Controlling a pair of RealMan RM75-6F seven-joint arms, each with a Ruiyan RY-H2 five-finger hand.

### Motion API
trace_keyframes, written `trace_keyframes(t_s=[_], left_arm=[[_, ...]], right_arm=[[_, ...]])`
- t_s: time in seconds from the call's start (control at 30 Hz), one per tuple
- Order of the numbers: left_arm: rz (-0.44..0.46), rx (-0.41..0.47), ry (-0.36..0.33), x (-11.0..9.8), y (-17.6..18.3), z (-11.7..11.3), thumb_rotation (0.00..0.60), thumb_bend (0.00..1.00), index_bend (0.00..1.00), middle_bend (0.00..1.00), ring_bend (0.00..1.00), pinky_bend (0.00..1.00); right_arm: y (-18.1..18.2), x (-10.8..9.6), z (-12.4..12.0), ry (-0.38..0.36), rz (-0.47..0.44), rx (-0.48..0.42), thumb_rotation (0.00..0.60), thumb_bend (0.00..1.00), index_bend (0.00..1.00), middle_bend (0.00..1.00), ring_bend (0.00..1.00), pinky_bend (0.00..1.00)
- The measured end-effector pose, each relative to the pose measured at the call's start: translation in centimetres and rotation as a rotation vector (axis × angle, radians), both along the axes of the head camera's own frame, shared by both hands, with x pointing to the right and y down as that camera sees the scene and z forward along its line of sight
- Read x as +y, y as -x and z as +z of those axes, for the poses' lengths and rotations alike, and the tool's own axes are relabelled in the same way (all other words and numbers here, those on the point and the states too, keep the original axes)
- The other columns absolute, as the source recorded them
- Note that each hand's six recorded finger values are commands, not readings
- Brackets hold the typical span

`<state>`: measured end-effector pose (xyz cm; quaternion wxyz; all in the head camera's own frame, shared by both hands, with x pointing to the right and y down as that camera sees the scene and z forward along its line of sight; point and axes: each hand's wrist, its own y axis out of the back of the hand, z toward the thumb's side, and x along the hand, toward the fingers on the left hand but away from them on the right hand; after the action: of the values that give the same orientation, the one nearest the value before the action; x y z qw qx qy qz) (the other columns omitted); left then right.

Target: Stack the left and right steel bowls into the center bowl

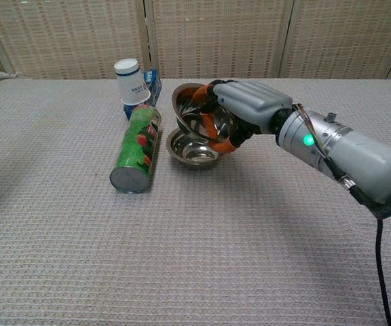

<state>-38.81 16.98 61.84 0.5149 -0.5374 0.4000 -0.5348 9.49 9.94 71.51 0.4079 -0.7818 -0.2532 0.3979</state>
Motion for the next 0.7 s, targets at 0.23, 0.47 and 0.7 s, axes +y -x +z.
trace_keyframes(t_s=[0.23,0.47,0.7], left_arm=[[-0.010,0.005,-0.004,0.1,0.4,-0.5,0.600,0.44,0.06,0.09,0.00,0.11],[-0.019,0.017,0.012,0.7,0.8,-0.7,0.600,0.44,0.06,0.09,0.00,0.11],[-0.092,0.093,0.107,3.2,3.0,-1.5,0.600,0.43,0.06,0.08,0.00,0.11]], right_arm=[[0.3,0.3,1.5,0.042,-0.022,0.078,0.600,0.25,0.02,0.02,0.00,0.00],[-1.5,0.9,0.2,0.051,-0.035,0.126,0.600,0.13,0.00,0.00,0.00,0.00],[-9.6,1.9,-3.8,-0.001,0.082,0.179,0.600,0.13,0.00,0.00,0.00,0.00]])
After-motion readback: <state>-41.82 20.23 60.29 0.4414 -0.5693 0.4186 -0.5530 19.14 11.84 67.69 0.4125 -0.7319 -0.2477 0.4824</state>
